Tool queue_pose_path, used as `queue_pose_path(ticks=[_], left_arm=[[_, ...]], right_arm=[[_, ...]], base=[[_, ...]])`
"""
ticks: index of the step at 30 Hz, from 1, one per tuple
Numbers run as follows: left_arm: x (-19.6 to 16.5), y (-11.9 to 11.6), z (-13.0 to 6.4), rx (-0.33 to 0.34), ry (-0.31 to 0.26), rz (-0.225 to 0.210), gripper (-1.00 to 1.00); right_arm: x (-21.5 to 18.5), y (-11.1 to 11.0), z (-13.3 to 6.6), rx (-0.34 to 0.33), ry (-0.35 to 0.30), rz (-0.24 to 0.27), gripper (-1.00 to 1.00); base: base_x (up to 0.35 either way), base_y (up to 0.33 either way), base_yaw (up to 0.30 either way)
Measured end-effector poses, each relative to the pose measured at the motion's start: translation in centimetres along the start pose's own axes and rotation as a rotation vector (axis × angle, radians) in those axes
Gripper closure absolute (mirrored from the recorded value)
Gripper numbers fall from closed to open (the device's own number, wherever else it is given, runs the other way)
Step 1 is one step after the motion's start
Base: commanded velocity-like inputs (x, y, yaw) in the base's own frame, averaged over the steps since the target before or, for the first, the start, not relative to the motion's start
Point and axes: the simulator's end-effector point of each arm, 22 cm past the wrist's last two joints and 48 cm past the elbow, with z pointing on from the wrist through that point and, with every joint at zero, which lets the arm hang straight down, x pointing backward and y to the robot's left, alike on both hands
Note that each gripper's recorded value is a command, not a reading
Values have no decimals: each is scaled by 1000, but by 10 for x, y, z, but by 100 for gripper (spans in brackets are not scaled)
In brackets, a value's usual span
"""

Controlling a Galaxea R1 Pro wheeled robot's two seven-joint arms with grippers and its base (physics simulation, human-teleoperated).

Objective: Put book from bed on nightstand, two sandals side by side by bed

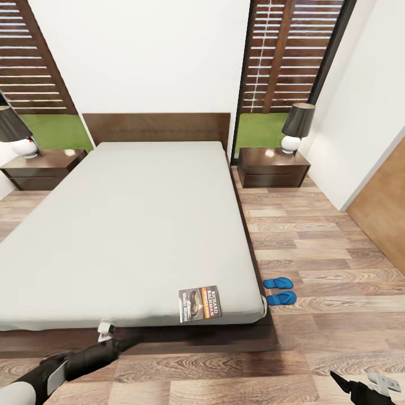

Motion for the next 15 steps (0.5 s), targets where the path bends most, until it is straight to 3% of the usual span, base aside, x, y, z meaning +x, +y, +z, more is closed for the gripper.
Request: queue_pose_path(ticks=[8,15], left_arm=[[42,15,-23,-39,27,54,-100],[78,23,-38,-69,46,28,-100]], right_arm=[[0,0,0,-1,1,-1,-100],[1,0,0,-2,3,-4,-100]], base=[[0,0,0],[0,0,0]])
